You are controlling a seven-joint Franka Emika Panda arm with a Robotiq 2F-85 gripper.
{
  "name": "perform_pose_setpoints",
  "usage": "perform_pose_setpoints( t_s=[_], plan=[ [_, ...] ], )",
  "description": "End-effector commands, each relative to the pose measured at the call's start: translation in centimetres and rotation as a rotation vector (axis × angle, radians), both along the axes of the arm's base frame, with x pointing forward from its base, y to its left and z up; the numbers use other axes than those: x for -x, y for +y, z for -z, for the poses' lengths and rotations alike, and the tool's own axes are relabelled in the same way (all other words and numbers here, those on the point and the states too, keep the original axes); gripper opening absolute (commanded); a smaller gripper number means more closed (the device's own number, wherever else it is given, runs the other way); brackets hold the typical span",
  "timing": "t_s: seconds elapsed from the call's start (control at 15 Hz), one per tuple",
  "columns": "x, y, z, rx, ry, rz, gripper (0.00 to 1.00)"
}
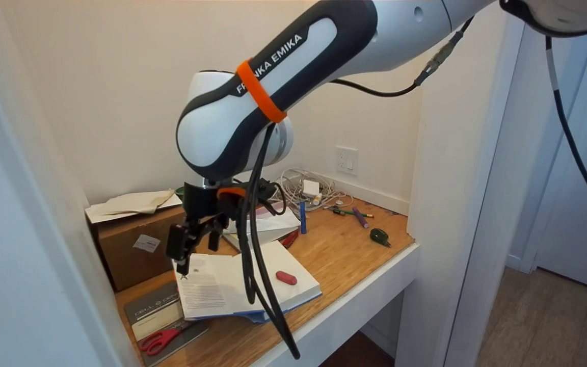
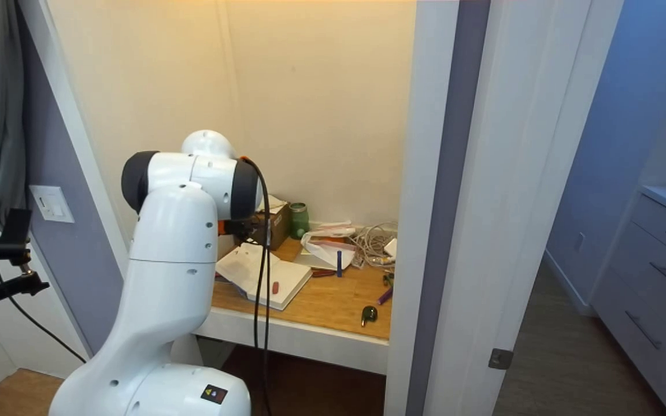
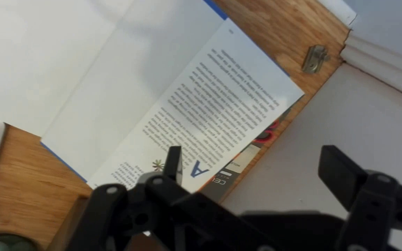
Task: Move the purple object to the right, open the book, put the purple object inside then close the book
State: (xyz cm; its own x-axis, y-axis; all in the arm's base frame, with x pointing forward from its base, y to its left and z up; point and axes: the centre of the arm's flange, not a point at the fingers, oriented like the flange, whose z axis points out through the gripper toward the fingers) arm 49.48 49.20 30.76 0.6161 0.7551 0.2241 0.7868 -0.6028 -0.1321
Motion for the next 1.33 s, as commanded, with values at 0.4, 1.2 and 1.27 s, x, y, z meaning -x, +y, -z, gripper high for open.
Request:
perform_pose_setpoints(
  t_s=[0.4, 1.2, 1.27],
  plan=[
    [1.7, 5.4, 4.1, 0.061, -0.098, -0.061, 1.00],
    [1.6, 7.3, 7.4, 0.199, -0.179, -0.068, 1.00],
    [1.7, 7.3, 7.6, 0.210, -0.185, -0.069, 1.00]
  ],
)
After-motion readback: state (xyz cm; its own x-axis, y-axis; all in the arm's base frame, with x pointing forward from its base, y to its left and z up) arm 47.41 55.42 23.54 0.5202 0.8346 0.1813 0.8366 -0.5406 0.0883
